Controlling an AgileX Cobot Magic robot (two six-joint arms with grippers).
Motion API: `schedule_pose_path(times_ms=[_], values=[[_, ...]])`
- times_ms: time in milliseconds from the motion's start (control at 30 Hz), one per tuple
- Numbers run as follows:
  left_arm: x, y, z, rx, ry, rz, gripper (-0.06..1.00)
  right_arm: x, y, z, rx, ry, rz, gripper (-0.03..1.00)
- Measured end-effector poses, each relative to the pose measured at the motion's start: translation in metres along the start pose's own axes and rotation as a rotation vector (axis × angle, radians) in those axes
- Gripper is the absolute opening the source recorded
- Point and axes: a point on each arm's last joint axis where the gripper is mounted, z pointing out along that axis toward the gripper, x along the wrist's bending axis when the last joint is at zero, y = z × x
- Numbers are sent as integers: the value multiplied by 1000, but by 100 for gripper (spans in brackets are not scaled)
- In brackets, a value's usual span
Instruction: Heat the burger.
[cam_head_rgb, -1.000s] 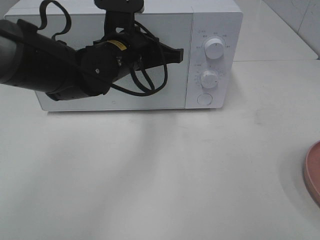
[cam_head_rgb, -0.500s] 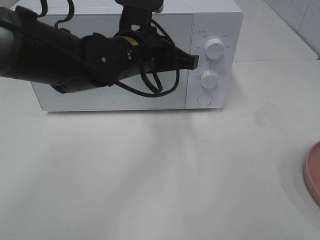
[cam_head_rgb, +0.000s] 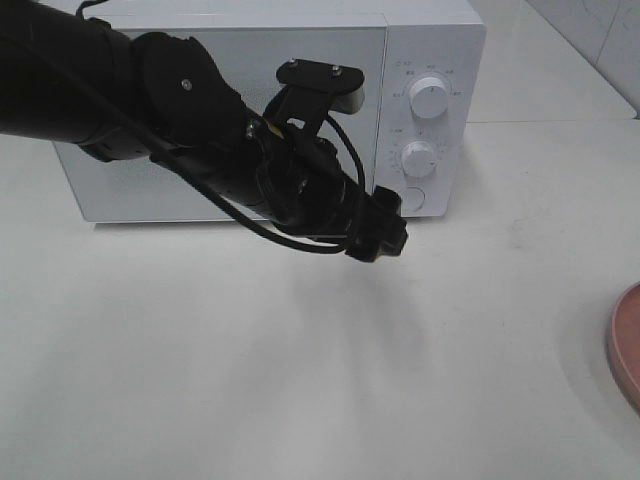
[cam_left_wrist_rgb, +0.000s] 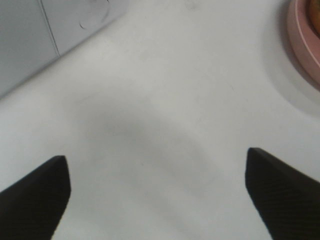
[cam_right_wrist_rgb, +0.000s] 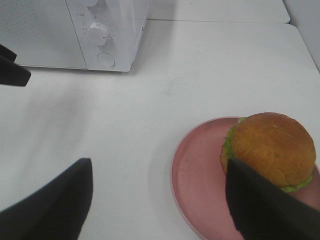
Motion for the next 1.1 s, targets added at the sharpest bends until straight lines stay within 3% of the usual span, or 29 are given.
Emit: schedule_pose_path(times_ms=[133, 267, 333, 467, 500, 633, 833, 1100], values=[[-5, -10, -13, 151, -53, 72, 98, 0, 0, 0, 0, 0, 0, 73], [-3, -17, -28, 267, -87, 63, 98, 0, 0, 0, 0, 0, 0, 73], [10, -19, -45, 339, -97, -9, 98, 0, 0, 0, 0, 0, 0, 73], [27, -18, -60, 375, -91, -76, 98, 0, 0, 0, 0, 0, 0, 73], [44, -19, -70, 396, -82, -129, 98, 0, 0, 0, 0, 0, 0, 73], [72, -23, -92, 437, -68, -227, 98, 0, 0, 0, 0, 0, 0, 73], [93, -25, -129, 425, -49, -318, 99, 0, 0, 0, 0, 0, 0, 73], [115, -28, -197, 321, 61, -402, 99, 0, 0, 0, 0, 0, 0, 73]])
